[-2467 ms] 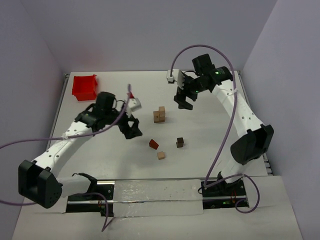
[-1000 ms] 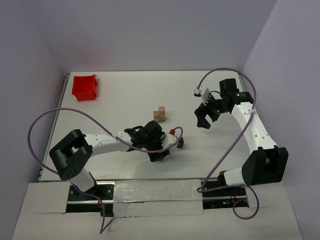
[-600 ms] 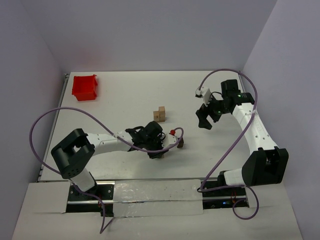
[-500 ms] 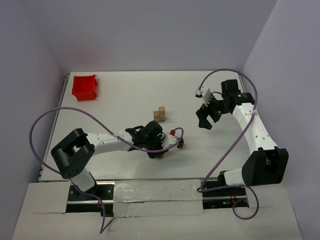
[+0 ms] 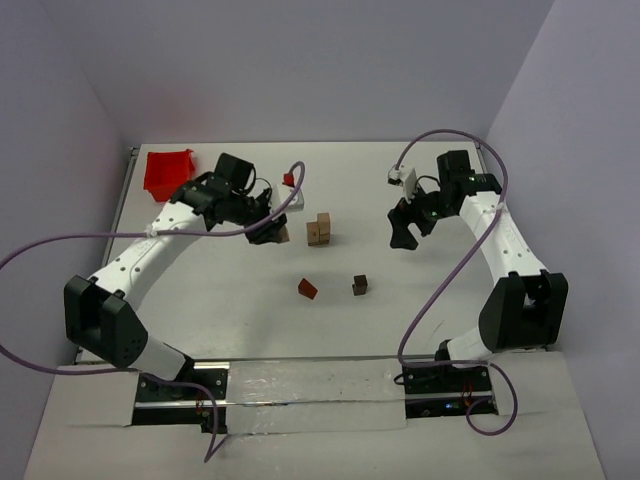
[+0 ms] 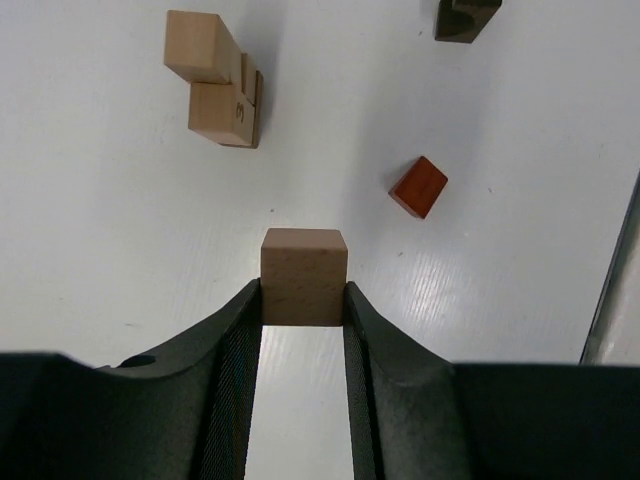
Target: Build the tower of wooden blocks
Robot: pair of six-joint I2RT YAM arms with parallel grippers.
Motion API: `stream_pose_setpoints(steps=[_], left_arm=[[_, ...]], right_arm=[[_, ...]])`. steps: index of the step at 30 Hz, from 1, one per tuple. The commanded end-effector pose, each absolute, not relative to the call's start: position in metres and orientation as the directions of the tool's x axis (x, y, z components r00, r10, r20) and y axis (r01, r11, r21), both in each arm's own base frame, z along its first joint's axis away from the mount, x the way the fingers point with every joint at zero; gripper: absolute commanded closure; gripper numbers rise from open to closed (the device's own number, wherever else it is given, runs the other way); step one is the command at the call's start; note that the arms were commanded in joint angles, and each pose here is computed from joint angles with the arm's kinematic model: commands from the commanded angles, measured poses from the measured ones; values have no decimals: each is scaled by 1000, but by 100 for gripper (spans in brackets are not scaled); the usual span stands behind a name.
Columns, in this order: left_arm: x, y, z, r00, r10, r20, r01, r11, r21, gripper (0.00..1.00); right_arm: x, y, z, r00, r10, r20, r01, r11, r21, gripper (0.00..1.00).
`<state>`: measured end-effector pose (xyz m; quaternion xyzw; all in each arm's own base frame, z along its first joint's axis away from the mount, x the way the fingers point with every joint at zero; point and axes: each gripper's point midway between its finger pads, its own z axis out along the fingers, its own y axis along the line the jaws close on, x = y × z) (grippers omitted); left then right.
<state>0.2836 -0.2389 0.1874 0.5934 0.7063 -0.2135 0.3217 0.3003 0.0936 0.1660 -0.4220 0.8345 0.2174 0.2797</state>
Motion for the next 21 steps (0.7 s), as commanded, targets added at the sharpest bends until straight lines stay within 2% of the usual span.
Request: stream_pose_setpoints(steps=[1,14,21], left_arm=[[265,-225,186,-62,727,-684,998,50,-38,96],[347,-242,175,-34,715,-698,994,96,51,94],[368,-254,169,-24,688,-725,990,120,80,95]], right_arm=[[322,103,188,-471,-528,-707,-820,557,130,0],[350,118,181,-545,-497,-675,-778,601,185,0],[356,125,180,-557,-490,-671,-771,605,199,0]])
